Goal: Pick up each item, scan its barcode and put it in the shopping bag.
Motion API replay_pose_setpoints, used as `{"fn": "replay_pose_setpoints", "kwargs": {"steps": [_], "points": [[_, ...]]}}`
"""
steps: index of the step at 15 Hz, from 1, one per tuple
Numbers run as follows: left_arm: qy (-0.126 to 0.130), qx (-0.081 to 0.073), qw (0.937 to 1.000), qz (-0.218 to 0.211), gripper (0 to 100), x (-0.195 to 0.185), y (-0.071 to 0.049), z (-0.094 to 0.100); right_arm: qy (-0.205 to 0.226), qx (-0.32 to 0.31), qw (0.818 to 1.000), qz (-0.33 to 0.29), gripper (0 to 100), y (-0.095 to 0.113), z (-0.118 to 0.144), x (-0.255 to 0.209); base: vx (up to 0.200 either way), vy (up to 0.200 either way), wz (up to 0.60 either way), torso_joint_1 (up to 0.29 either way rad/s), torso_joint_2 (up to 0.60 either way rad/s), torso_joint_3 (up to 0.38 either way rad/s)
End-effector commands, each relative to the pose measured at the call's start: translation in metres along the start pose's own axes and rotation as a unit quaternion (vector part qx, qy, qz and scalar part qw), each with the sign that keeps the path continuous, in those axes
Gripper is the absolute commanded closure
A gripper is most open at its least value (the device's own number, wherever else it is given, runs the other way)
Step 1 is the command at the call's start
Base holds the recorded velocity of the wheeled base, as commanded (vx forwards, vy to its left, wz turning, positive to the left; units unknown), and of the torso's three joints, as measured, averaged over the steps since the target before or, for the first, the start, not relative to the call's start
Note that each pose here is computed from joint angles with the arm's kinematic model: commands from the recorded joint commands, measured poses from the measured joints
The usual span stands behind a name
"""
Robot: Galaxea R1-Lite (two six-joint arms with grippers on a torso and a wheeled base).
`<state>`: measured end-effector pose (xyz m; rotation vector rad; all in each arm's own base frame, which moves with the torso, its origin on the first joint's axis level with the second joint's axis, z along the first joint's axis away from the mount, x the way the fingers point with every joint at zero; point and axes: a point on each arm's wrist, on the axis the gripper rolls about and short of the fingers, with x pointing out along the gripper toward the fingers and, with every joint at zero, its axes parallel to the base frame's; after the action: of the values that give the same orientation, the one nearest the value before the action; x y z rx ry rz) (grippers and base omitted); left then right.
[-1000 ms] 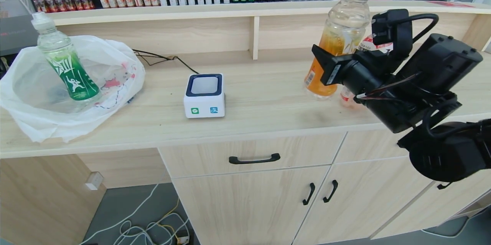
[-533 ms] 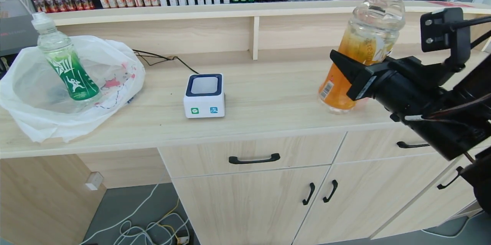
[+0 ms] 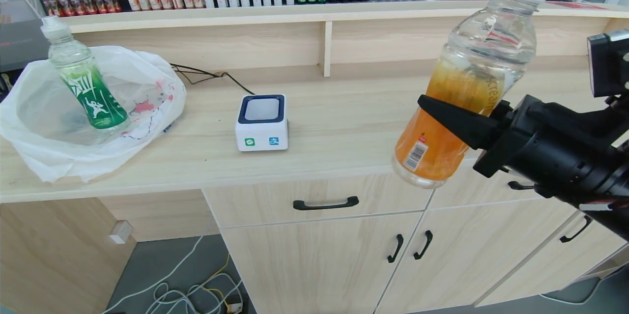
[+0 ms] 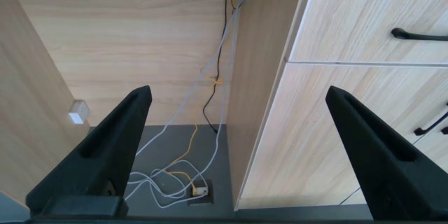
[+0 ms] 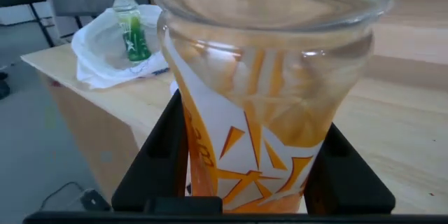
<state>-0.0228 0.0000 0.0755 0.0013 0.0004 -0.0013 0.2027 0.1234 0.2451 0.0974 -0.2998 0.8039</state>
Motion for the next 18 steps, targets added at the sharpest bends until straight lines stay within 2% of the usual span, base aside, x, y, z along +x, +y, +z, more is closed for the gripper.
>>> {"fn": "replay_pose_setpoints", "kwargs": {"steps": [1, 2, 6, 8, 11, 18], "points": [[0.0, 0.0, 1.0, 0.0, 0, 0.0, 0.0, 0.0, 0.013, 0.025, 0.999, 0.021, 100, -0.002, -0.008, 0.003, 0.0, 0.0, 0.0, 0.0, 0.0, 0.0], [0.0, 0.0, 1.0, 0.001, 0, 0.0, 0.0, 0.0, 0.013, 0.034, 0.999, 0.031, 100, -0.002, -0.01, 0.005, 0.0, 0.0, 0.0, 0.0, 0.0, 0.0], [0.0, 0.0, 1.0, 0.0, 0, 0.0, 0.0, 0.0, 0.003, 0.053, 0.985, 0.161, 100, -0.003, -0.036, 0.022, 0.0, 0.0, 0.0, 0.0, 0.0, 0.0], [0.0, 0.0, 1.0, 0.0, 0, 0.0, 0.0, 0.0, -0.017, 0.07, 0.98, 0.184, 100, -0.002, -0.047, 0.03, 0.0, 0.0, 0.0, 0.0, 0.0, 0.0], [0.0, 0.0, 1.0, 0.0, 0, 0.0, 0.0, 0.0, -0.011, 0.113, 0.974, 0.195, 100, 0.003, -0.05, 0.033, 0.0, 0.0, 0.0, 0.0, 0.0, 0.0], [0.0, 0.0, 1.0, 0.001, 0, 0.0, 0.0, 0.0, -0.017, 0.176, 0.95, 0.258, 100, 0.038, -0.04, 0.043, 0.0, 0.0, 0.0, 0.0, 0.0, 0.0]]}}
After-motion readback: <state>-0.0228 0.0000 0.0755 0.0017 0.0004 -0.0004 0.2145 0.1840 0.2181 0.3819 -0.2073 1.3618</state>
